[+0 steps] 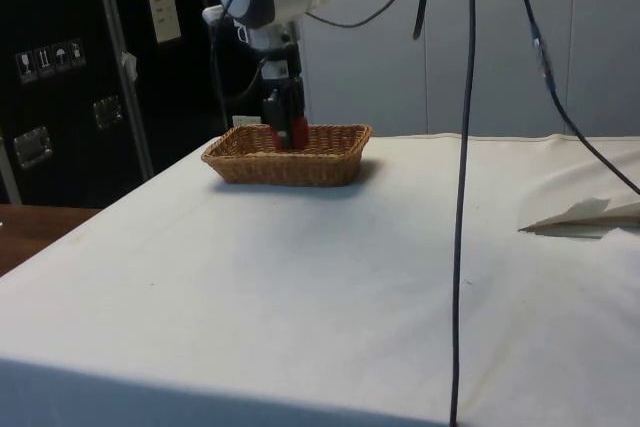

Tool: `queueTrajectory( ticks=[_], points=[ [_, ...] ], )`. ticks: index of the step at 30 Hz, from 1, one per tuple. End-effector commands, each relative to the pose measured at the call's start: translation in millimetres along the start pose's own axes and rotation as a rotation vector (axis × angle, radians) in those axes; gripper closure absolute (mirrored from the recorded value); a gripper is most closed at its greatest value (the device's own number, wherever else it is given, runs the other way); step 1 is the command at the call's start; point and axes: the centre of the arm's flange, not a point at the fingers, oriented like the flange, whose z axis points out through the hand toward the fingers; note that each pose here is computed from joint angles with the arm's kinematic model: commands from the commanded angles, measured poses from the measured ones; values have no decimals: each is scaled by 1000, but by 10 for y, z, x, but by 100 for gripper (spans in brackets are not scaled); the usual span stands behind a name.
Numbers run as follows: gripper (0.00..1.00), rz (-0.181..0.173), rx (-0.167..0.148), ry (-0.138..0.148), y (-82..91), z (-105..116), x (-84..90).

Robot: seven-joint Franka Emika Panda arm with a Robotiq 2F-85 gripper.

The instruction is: Pick up the cube and place it into the basket.

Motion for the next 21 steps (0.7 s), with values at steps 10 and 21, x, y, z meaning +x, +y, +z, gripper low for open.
queueTrajectory(
  ticks=[10, 21],
  points=[
    [99, 9, -3, 2, 48, 144, 18],
    [99, 10, -10, -4, 50, 153, 15]
  ],
)
